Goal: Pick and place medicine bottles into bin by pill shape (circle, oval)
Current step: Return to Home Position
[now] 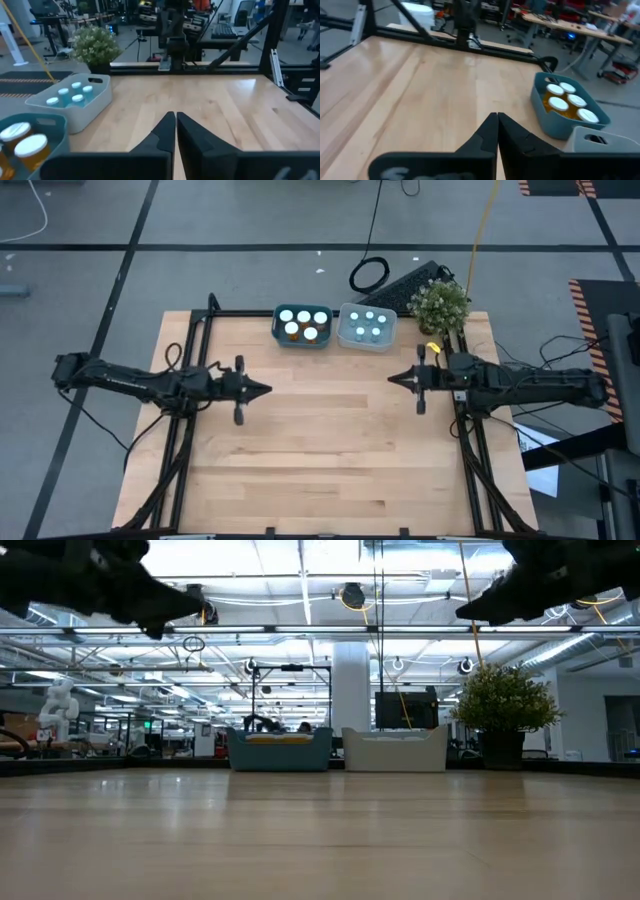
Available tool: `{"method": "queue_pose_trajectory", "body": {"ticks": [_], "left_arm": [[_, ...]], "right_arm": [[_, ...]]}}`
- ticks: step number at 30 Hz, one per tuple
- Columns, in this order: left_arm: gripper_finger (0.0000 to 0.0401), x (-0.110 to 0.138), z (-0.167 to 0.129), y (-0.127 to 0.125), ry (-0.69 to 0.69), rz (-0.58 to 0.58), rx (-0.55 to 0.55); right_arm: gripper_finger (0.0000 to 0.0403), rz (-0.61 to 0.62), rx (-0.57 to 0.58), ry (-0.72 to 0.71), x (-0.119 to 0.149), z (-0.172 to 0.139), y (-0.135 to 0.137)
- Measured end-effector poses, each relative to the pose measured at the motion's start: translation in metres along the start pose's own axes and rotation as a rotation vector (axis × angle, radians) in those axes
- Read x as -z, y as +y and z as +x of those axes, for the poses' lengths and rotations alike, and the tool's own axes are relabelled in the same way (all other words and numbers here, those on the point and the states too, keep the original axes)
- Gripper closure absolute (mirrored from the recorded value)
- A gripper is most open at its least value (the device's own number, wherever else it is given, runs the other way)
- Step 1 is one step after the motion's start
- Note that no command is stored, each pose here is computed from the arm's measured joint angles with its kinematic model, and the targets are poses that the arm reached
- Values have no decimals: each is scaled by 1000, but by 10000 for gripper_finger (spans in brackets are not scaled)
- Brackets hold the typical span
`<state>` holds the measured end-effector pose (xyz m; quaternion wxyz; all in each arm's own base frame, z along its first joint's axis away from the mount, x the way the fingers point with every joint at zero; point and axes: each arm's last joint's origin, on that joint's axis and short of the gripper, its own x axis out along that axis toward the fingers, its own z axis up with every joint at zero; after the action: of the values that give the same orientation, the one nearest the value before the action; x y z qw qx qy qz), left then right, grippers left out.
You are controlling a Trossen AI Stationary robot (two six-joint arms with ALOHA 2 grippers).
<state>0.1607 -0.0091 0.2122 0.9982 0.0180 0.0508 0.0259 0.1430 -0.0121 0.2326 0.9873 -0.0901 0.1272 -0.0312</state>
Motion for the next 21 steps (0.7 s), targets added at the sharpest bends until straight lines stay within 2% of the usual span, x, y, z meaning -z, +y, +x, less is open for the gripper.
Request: {"method": "queue_pose_trajectory", "body": {"ticks": [12,21], "left_arm": [[380,44,-25,2,-99,-10,0],[380,48,-27,3,-100,6,-1]], "right_arm": [[403,-71,12,-93,41,-8,11],[403,-111,28,-122,51,-19,12]]}}
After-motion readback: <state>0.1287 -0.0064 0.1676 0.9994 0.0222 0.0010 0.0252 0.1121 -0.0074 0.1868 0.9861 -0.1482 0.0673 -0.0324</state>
